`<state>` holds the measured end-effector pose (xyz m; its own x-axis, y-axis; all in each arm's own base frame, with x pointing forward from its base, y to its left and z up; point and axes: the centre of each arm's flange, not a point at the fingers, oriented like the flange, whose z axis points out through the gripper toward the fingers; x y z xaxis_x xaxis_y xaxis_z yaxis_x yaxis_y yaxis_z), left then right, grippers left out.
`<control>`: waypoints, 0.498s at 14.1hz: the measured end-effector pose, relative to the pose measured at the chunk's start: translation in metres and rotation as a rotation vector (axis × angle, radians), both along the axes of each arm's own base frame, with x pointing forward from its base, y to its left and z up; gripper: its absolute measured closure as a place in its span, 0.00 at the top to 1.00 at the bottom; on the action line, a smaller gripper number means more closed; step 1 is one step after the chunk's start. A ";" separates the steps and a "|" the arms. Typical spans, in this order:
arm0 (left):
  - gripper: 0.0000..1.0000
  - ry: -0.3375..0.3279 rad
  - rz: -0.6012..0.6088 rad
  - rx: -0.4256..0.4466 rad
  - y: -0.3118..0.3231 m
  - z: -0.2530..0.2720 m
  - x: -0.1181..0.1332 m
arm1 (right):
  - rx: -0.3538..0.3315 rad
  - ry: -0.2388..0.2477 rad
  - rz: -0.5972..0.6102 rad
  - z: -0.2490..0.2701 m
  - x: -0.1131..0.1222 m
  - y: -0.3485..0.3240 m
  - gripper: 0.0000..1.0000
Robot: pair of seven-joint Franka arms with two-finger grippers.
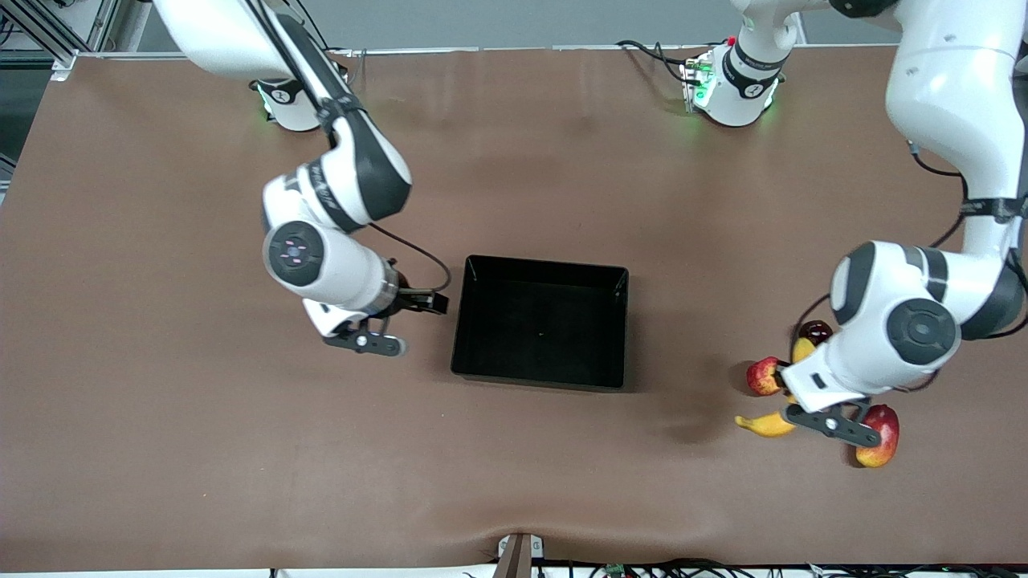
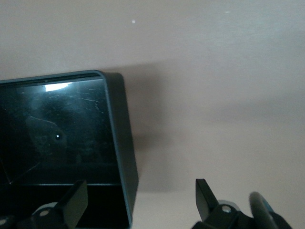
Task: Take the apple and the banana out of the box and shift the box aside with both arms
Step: 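Carry the banana out with the left gripper while the right gripper reaches the tray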
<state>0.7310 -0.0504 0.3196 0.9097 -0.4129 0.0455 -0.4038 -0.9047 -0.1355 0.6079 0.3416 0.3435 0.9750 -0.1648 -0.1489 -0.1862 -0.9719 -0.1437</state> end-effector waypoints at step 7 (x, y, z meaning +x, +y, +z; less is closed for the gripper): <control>0.35 -0.112 -0.033 0.030 0.055 -0.075 0.018 | -0.005 -0.048 0.045 -0.076 -0.013 0.049 0.51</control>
